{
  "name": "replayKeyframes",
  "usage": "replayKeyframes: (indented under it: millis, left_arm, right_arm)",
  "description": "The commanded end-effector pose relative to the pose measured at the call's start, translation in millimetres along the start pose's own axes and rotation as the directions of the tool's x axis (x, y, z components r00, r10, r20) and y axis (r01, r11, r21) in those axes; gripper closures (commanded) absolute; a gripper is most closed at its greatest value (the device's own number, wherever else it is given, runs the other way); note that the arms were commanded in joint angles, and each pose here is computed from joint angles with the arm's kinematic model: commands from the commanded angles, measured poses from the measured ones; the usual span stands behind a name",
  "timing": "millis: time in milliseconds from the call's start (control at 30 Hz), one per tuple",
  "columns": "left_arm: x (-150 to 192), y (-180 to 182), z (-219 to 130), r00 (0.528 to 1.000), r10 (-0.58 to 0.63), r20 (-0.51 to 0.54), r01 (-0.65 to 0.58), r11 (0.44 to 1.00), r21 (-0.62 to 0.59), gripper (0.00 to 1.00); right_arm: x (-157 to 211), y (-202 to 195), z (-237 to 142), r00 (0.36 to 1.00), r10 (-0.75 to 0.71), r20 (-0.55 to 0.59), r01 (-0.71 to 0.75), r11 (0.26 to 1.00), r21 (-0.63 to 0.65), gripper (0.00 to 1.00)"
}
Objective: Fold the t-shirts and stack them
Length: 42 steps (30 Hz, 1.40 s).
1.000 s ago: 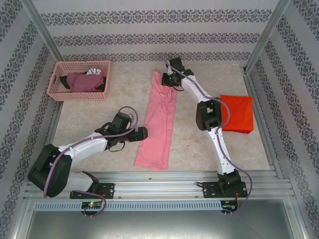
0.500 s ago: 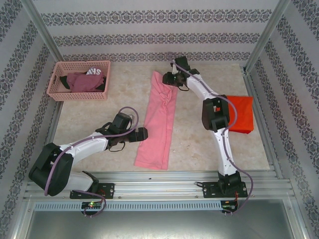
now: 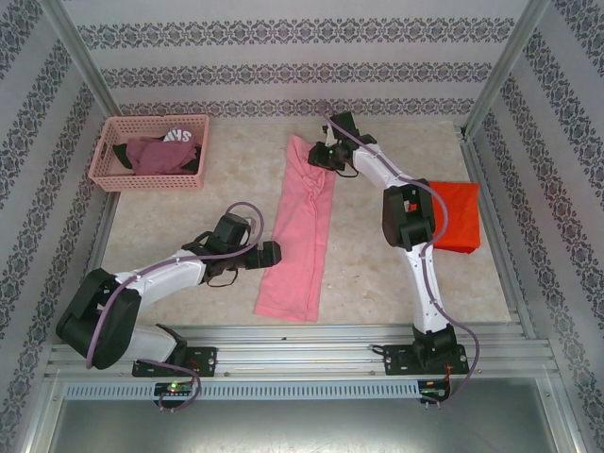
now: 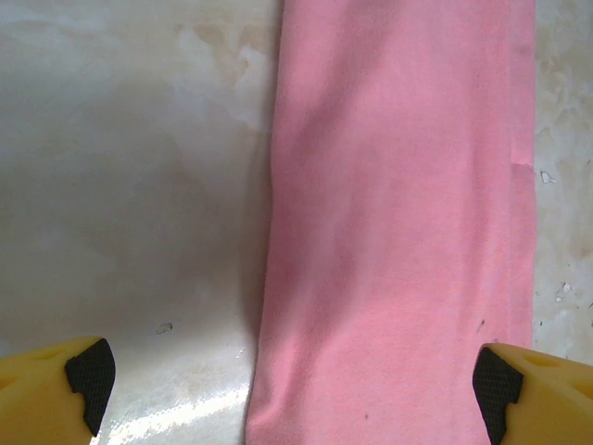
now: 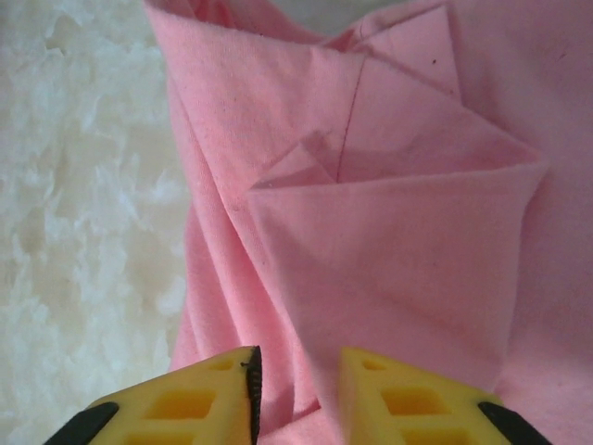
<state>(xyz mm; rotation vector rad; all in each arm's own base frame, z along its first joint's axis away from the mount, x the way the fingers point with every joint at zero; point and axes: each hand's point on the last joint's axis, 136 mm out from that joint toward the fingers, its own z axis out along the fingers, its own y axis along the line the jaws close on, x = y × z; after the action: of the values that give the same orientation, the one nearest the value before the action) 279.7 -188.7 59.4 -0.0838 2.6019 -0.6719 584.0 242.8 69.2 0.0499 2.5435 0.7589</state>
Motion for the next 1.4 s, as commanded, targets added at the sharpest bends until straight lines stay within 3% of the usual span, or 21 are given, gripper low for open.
replayKeyframes:
  millis: [0, 200, 533, 733, 833, 1000, 1233, 1367]
  left_arm:
    - [-13, -6, -3, 0.999, 0.012, 0.037, -0.013, 1.000, 0.019, 0.00]
    - [-16, -6, -4, 0.999, 0.011, 0.053, -0.013, 1.000, 0.021, 0.00]
    - [-21, -7, -8, 0.997, 0.010, 0.081, -0.011, 1.000, 0.018, 0.00]
    - [-21, -1, -13, 0.996, 0.024, 0.089, -0.023, 1.000, -0.012, 0.00]
    - [-24, -1, -14, 0.995, 0.024, 0.099, -0.023, 1.000, -0.011, 0.00]
    - [-25, -4, -14, 0.995, 0.022, 0.099, -0.023, 1.000, 0.003, 0.00]
    - [-24, 1, -21, 0.993, 0.020, 0.113, -0.018, 1.000, -0.021, 0.00]
    - [-23, 8, -27, 0.990, 0.008, 0.137, -0.002, 0.999, -0.043, 0.00]
  right_arm:
    - [11, 11, -9, 0.999, -0.018, -0.029, 0.017, 0.999, -0.028, 0.67]
    - [17, 18, -49, 0.996, -0.080, 0.043, 0.080, 0.997, 0.014, 0.61]
    - [123, 44, -73, 0.980, -0.193, 0.057, 0.185, 0.975, 0.124, 0.61]
    - [203, 65, -70, 0.979, -0.199, -0.050, 0.201, 0.978, 0.054, 0.61]
    - [222, 57, -62, 0.983, -0.162, -0.082, 0.166, 0.985, 0.048, 0.62]
    - [220, 32, -48, 0.987, -0.111, -0.113, 0.121, 0.989, 0.084, 0.62]
    - [179, -1, -40, 0.995, -0.058, -0.081, 0.068, 0.989, 0.133, 0.62]
    - [153, 11, -54, 0.989, -0.150, 0.000, 0.149, 0.983, 0.112, 0.59]
